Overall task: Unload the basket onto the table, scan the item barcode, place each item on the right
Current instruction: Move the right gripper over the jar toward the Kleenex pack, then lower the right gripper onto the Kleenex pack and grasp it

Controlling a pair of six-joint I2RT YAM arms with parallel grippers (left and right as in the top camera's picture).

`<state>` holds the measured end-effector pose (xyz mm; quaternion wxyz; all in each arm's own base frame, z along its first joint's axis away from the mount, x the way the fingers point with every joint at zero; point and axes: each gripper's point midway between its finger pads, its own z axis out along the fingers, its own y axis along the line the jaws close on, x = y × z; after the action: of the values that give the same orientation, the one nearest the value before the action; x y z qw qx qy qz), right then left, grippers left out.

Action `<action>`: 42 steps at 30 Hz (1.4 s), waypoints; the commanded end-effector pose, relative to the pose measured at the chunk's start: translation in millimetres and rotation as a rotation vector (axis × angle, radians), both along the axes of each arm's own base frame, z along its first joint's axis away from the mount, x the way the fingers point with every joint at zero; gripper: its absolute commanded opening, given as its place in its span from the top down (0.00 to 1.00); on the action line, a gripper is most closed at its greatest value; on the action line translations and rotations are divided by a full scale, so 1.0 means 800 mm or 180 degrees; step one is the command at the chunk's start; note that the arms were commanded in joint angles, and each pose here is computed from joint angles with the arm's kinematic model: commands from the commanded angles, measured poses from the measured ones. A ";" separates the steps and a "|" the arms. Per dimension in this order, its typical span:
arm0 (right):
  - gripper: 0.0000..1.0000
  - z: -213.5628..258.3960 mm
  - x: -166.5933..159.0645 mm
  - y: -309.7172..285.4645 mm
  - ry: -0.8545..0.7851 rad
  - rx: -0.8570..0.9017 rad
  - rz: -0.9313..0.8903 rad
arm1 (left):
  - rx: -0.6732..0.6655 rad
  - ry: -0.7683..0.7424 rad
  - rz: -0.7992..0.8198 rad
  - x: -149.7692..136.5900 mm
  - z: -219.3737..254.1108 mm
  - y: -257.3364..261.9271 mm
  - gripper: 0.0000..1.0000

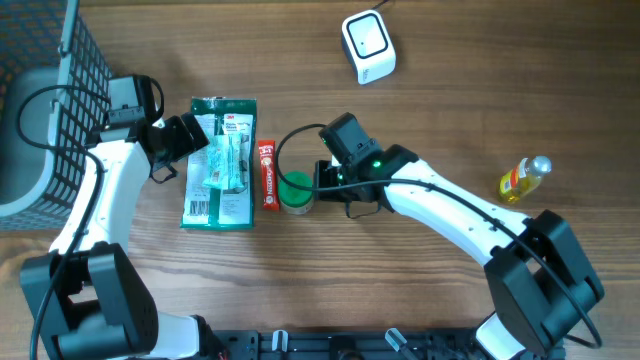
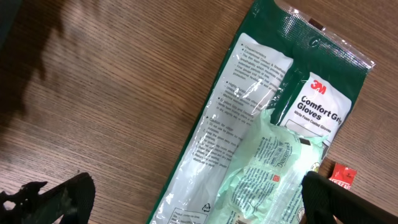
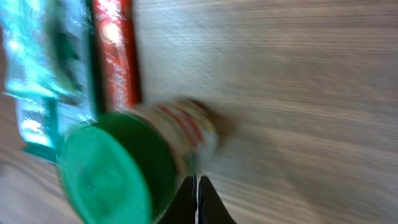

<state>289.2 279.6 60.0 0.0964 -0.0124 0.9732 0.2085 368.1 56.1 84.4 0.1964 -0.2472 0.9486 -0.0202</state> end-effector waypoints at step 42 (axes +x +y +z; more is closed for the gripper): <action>0.91 -0.025 0.033 -0.213 0.0186 -0.1204 -0.0934 | -0.0015 -0.0107 0.0019 0.005 0.013 0.001 0.00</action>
<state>319.7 106.8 48.7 0.1050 0.1257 0.9865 0.0032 368.1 56.1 84.4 0.1964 -0.2474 0.9486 -0.0203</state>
